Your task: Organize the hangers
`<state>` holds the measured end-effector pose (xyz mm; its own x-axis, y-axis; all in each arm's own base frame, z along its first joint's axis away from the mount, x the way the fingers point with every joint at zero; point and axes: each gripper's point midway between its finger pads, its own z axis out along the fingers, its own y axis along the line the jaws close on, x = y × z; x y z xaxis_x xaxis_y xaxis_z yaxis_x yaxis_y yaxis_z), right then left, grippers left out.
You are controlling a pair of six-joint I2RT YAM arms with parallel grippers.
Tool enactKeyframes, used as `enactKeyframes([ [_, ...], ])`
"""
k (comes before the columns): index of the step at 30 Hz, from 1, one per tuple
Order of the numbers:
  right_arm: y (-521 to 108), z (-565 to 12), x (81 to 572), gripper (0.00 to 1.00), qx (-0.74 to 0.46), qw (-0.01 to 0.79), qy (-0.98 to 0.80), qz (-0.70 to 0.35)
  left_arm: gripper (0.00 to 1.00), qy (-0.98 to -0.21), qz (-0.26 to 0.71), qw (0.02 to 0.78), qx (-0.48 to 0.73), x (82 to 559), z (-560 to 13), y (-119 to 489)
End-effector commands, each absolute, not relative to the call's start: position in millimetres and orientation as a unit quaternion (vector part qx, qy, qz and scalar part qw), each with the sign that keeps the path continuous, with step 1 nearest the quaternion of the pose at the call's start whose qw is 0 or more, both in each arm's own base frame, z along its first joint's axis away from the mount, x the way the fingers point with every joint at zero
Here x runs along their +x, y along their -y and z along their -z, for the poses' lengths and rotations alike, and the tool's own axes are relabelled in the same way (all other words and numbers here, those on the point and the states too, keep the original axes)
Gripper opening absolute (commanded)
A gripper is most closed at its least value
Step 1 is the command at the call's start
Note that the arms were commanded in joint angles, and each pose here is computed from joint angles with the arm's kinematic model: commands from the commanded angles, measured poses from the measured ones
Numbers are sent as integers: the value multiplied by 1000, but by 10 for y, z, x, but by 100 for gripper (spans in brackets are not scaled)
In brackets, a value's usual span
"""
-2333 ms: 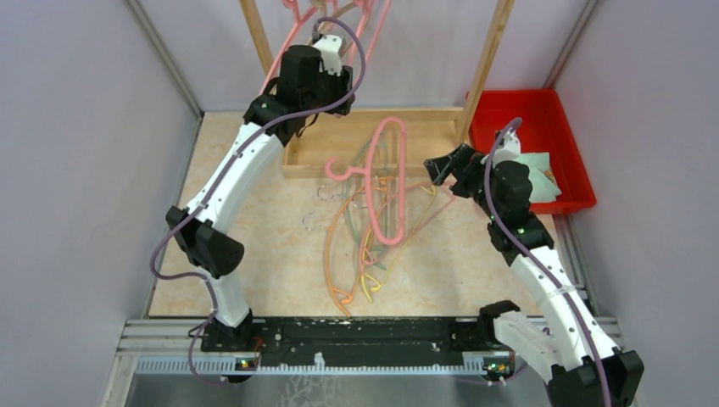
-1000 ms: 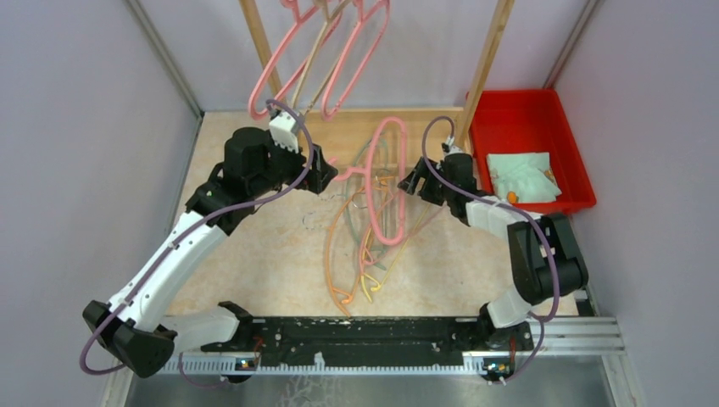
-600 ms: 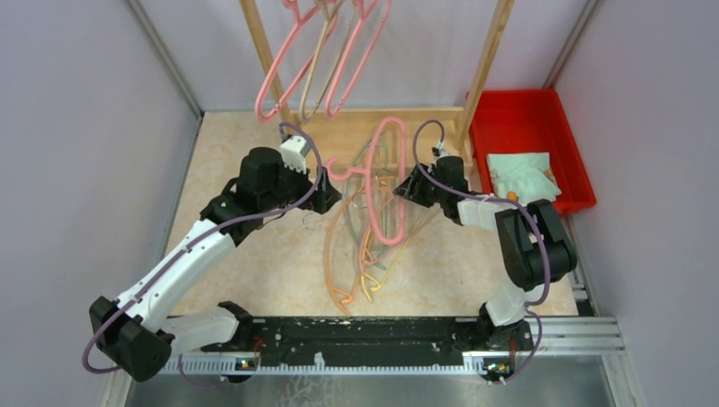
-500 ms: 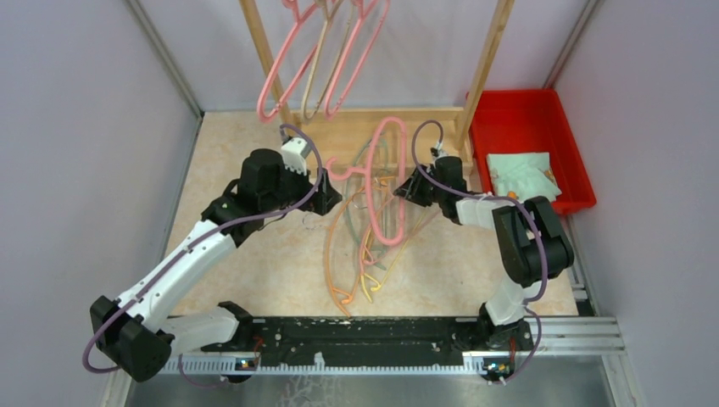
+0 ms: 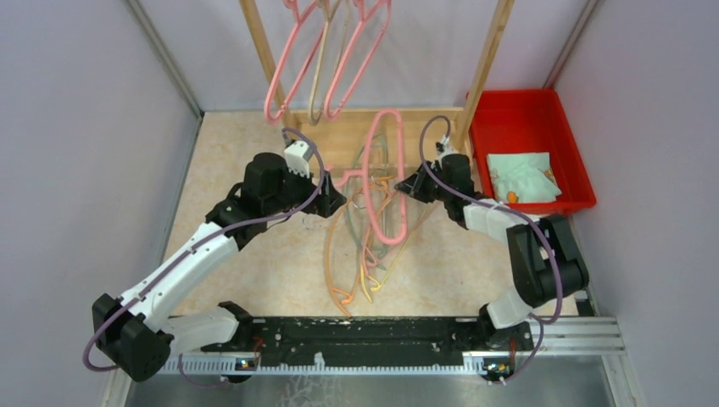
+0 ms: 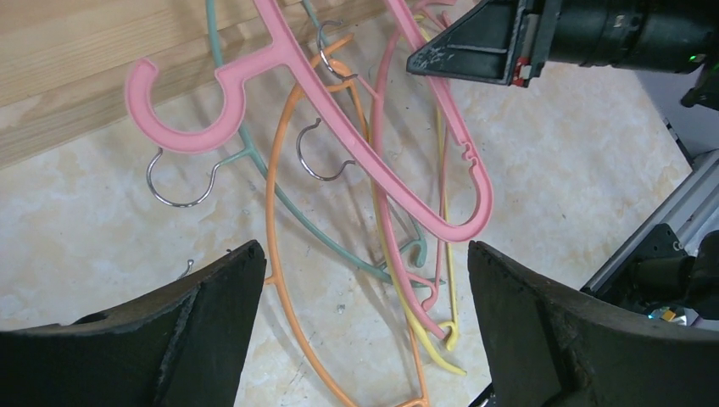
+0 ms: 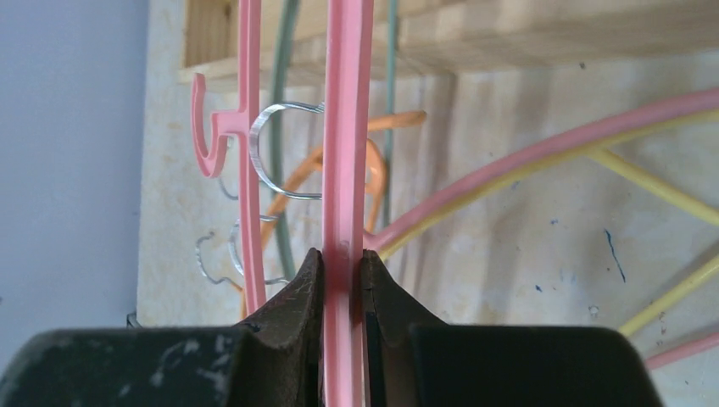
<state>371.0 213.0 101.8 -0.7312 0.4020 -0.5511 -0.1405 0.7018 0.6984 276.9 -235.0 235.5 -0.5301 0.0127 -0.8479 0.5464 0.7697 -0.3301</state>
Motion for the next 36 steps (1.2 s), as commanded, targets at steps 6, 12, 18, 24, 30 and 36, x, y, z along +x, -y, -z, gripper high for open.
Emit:
enactKeyframes([
  [6, -2130, -2142, 3786, 0, 61, 479, -767, -423, 93, -807, 331, 459, 172, 2666, -2406, 2547],
  [12, -2149, -2445, 3764, 0, 83, 502, -722, -469, 93, -795, 353, 466, 161, 2584, -2332, 2708],
  [18, -2218, -2726, 3613, 0, 90, 494, -683, -531, 92, -783, 366, 479, 154, 2558, -2299, 2875],
  [24, -2221, -2892, 3433, 0, 96, 482, -663, -565, 92, -777, 373, 487, 144, 2559, -2241, 2997],
  [30, -2179, -2908, 3311, 0, 103, 479, -658, -572, 92, -758, 404, 496, 130, 2544, -2270, 3128],
  [36, -2198, -2879, 3206, 0, 105, 470, -655, -582, 89, -736, 430, 504, 140, 2495, -2442, 3357],
])
